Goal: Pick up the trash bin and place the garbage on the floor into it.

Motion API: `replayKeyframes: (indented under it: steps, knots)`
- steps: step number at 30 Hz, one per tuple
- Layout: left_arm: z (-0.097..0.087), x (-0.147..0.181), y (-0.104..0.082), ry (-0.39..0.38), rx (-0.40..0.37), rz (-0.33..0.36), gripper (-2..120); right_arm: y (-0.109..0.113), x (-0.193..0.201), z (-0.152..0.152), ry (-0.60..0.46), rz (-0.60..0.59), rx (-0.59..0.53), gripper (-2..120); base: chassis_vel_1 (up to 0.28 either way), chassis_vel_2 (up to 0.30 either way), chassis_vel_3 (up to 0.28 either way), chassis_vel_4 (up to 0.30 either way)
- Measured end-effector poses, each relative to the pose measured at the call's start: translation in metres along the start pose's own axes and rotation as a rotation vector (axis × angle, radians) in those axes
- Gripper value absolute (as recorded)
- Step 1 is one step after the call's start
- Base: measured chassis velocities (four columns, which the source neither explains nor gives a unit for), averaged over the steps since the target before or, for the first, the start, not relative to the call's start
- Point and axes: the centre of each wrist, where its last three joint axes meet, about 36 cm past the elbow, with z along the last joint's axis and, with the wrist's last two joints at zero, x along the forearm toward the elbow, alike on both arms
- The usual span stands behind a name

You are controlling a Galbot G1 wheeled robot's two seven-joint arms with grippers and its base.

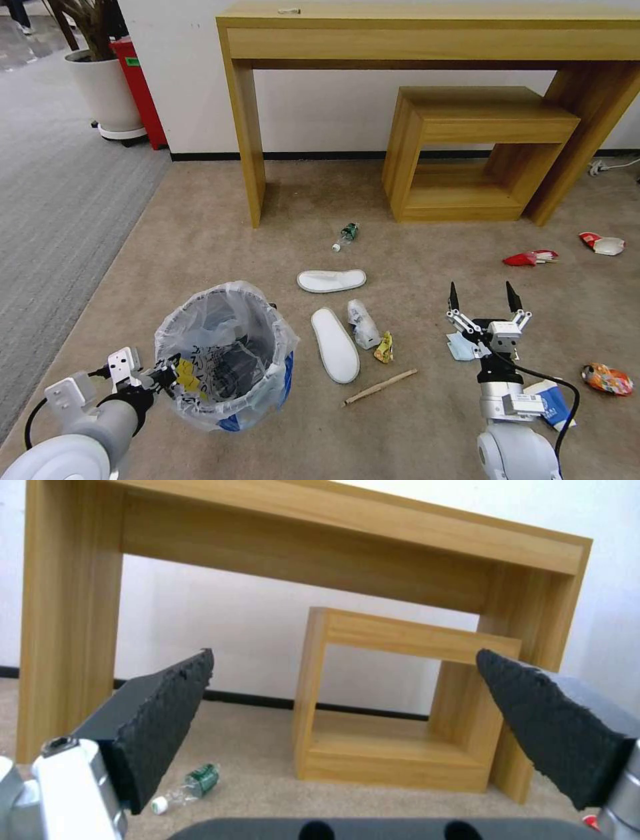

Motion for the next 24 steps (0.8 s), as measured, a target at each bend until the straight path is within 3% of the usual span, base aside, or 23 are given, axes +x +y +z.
replayKeyframes:
  steps: [24]
  knots:
    - [-0.0013, 0.0006, 0.0003, -0.004, -0.009, 0.003, 1, 0.0018, 0.0039, -0.001, 0.009, -0.003, -0.005, 100, 0.0, 0.0, 0.0, 0.0]
